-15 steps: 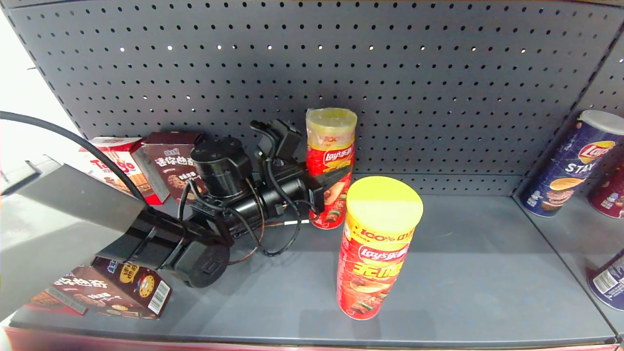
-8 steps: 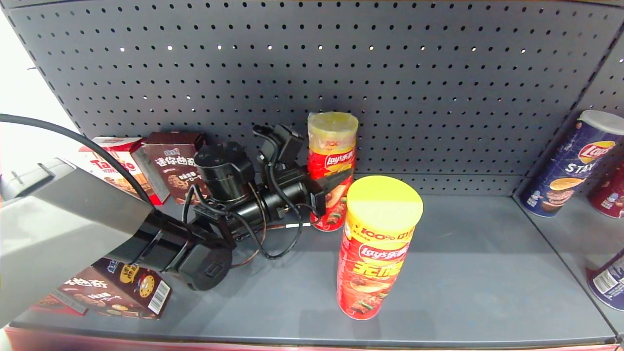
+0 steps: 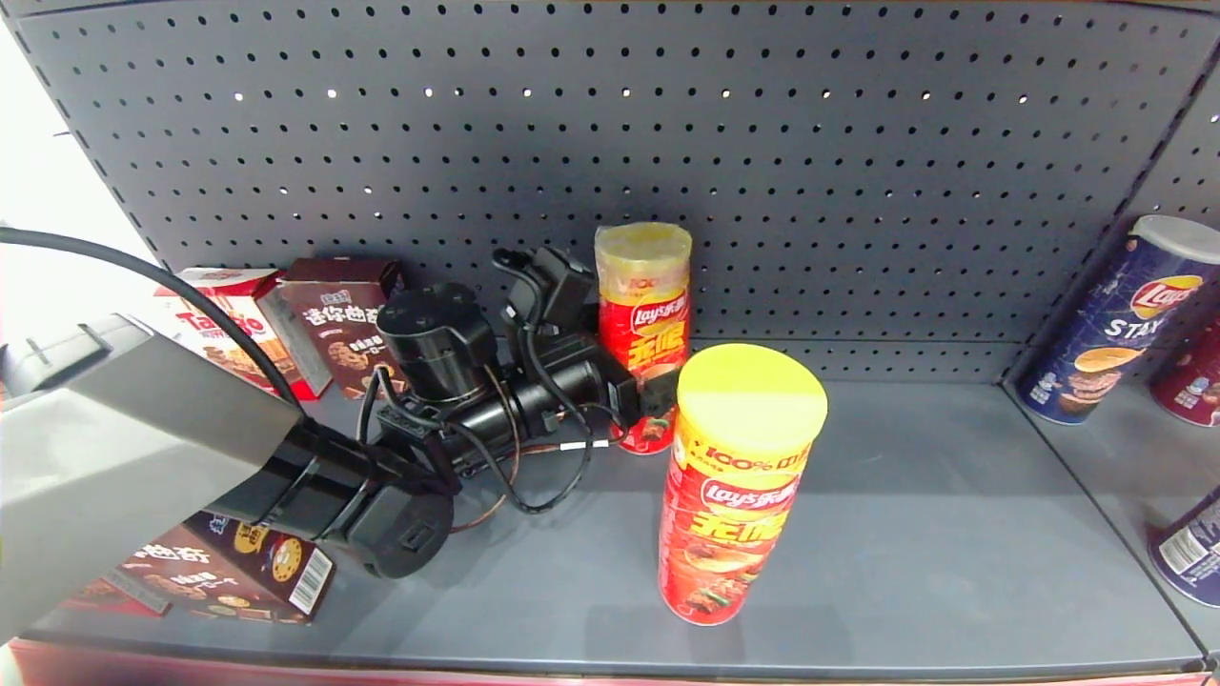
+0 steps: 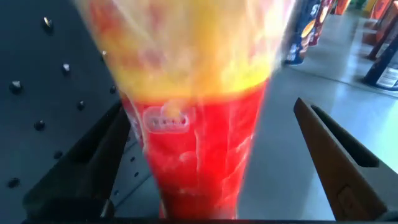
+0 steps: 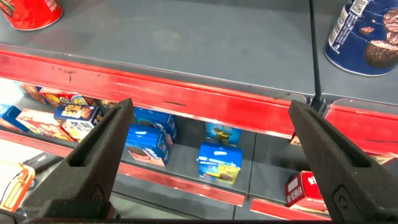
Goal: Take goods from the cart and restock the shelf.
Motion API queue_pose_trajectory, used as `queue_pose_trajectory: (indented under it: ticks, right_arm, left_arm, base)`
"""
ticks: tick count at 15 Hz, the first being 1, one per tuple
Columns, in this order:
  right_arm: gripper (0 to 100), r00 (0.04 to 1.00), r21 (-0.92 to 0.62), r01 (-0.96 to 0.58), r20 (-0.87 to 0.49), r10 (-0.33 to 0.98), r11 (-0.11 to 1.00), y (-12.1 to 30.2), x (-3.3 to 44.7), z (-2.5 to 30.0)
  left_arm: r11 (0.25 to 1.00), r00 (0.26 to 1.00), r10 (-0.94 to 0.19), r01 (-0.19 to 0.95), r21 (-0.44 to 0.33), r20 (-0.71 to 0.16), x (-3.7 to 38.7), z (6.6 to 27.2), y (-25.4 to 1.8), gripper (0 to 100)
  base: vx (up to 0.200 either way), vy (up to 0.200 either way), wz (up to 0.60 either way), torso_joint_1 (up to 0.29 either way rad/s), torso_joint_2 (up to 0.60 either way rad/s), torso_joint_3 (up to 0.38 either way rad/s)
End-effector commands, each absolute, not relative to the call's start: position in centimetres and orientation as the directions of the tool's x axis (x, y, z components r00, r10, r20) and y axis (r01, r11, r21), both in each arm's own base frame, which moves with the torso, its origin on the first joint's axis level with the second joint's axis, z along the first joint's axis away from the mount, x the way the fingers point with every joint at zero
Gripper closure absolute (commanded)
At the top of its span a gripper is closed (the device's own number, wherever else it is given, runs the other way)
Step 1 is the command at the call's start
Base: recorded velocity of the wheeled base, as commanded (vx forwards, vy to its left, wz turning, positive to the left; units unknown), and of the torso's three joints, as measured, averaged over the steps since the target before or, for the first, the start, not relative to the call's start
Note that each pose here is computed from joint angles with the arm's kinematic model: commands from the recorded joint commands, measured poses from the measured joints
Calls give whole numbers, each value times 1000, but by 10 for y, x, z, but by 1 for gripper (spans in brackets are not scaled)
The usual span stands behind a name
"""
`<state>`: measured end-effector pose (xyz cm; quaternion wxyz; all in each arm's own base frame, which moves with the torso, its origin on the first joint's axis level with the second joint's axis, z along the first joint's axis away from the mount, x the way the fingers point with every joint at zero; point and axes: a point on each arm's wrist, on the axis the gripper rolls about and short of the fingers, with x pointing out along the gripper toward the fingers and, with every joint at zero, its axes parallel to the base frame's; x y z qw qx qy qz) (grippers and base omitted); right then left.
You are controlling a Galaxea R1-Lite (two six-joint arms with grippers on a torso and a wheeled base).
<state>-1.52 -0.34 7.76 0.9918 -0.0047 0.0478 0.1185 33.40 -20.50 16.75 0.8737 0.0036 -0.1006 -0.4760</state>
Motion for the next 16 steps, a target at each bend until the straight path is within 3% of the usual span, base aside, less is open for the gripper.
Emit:
queue_pose_trajectory:
  ticks: [1,8,10,16]
  right_arm:
    - [0,967,2,-235,-98,234,972,-3,-15,78]
    - [0,967,2,-237,-98,236,972,-3,-15,78]
    - [0,967,1,-237,-98,236,972,-3,-15,78]
    - [0,967,2,-237,-98,236,972,-3,-15,78]
  left_arm:
    - [546,520,-832,830,114,195,325,183,-200,0]
    - [545,538,-837,836,65,102,281,216,-176,0]
    - [584,577,-810,809,62,103,276,225,-171,0]
    - [649,650,-757,760,45,-58,272,229,-163,0]
  base:
    - [0,0,0,0,0,0]
    - [0,0,0,0,0,0]
    - [0,0,0,0,0,0]
    - [0,0,0,0,0,0]
